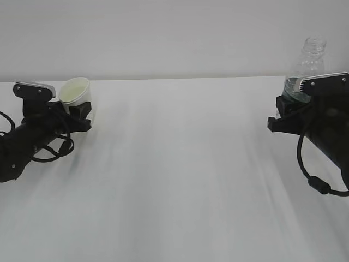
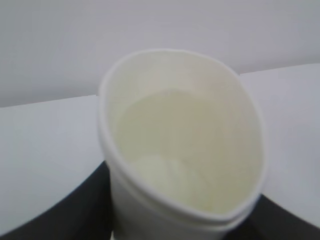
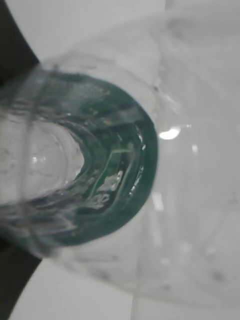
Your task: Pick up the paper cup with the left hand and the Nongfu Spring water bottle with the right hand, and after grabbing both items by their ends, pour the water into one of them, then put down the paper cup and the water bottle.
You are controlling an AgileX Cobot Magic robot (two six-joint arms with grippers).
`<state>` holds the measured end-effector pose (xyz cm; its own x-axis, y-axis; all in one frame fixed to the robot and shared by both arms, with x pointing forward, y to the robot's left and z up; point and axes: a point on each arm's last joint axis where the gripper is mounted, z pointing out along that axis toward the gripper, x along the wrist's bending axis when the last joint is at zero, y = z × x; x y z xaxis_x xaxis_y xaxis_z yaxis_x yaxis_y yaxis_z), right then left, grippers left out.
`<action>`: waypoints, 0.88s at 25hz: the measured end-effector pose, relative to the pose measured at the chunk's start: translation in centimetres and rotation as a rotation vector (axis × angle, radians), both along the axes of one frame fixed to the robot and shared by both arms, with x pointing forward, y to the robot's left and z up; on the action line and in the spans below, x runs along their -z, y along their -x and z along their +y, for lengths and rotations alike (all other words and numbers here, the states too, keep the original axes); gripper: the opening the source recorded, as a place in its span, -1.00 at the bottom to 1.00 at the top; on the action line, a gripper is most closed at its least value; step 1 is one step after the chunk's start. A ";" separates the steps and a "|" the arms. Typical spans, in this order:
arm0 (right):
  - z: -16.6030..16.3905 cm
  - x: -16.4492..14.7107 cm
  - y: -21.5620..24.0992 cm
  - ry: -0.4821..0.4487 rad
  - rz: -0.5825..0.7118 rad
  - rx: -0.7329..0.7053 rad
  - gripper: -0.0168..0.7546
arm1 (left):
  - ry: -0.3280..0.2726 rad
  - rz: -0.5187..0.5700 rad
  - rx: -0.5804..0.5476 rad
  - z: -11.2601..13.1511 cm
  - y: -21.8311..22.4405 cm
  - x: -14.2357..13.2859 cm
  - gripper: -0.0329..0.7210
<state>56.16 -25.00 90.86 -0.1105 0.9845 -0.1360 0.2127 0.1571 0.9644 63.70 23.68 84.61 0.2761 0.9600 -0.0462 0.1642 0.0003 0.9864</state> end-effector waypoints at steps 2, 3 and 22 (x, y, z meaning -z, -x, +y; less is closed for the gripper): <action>0.0 0.0 0.0 0.000 0.000 0.000 -0.03 | 0.000 0.005 0.000 0.0 0.0 0.3 0.12; 0.0 0.0 0.0 0.000 0.000 0.000 -0.03 | 0.000 0.008 0.000 0.0 0.1 0.4 0.12; 0.0 0.0 0.0 0.000 0.000 0.000 -0.03 | 0.009 0.010 0.003 0.0 0.3 2.2 0.29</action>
